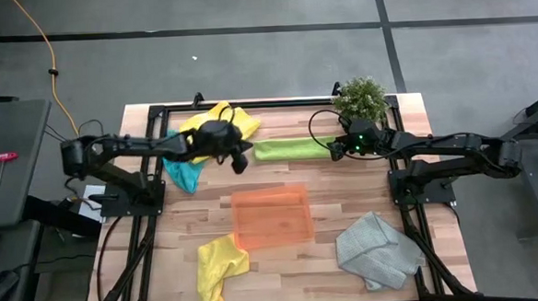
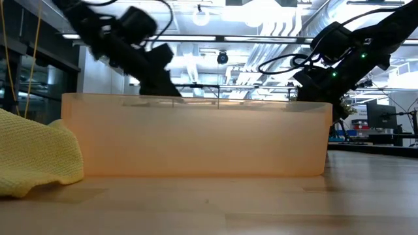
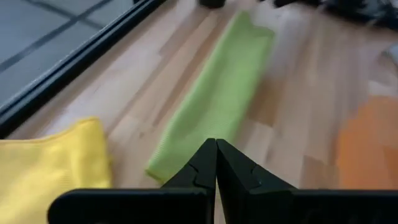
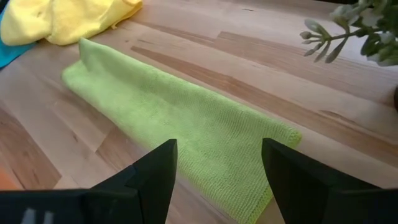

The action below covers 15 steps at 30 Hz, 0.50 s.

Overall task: Fold microfiber towels
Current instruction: Fold the green towel

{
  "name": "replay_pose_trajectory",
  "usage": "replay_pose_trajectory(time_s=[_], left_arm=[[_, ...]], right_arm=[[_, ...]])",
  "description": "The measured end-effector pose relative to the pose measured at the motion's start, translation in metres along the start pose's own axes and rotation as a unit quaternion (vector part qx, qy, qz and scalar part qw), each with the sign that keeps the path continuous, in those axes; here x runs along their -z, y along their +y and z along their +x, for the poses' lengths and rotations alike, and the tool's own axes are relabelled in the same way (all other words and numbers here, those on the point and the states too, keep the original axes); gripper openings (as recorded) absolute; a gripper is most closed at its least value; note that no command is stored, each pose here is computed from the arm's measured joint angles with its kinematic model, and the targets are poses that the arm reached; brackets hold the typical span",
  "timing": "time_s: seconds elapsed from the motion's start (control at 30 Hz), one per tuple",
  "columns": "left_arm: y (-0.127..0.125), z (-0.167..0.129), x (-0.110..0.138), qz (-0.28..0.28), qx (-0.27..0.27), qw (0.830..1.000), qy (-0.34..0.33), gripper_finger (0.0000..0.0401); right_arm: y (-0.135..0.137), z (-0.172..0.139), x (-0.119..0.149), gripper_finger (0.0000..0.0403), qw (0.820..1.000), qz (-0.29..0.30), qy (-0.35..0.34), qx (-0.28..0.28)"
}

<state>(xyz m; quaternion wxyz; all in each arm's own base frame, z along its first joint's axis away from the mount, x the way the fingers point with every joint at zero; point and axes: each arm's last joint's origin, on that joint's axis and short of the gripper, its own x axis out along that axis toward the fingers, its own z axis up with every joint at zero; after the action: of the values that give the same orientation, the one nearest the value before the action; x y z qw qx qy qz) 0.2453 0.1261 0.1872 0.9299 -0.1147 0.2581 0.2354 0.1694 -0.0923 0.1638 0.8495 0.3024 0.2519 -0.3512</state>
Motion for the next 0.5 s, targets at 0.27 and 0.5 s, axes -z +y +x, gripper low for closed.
replay_pose_trajectory(time_s=[0.27, 0.5], left_arm=[[0.001, -0.004, 0.046, -0.007, -0.038, 0.999, -0.012, 0.0], [0.004, 0.018, 0.058, 0.018, -0.04, 0.999, -0.005, 0.0]], right_arm=[[0.001, 0.0, -0.001, 0.0227, 1.0, 0.003, -0.005, -0.003], [-0.006, 0.008, 0.012, 0.0227, 0.997, 0.04, 0.056, 0.037]])
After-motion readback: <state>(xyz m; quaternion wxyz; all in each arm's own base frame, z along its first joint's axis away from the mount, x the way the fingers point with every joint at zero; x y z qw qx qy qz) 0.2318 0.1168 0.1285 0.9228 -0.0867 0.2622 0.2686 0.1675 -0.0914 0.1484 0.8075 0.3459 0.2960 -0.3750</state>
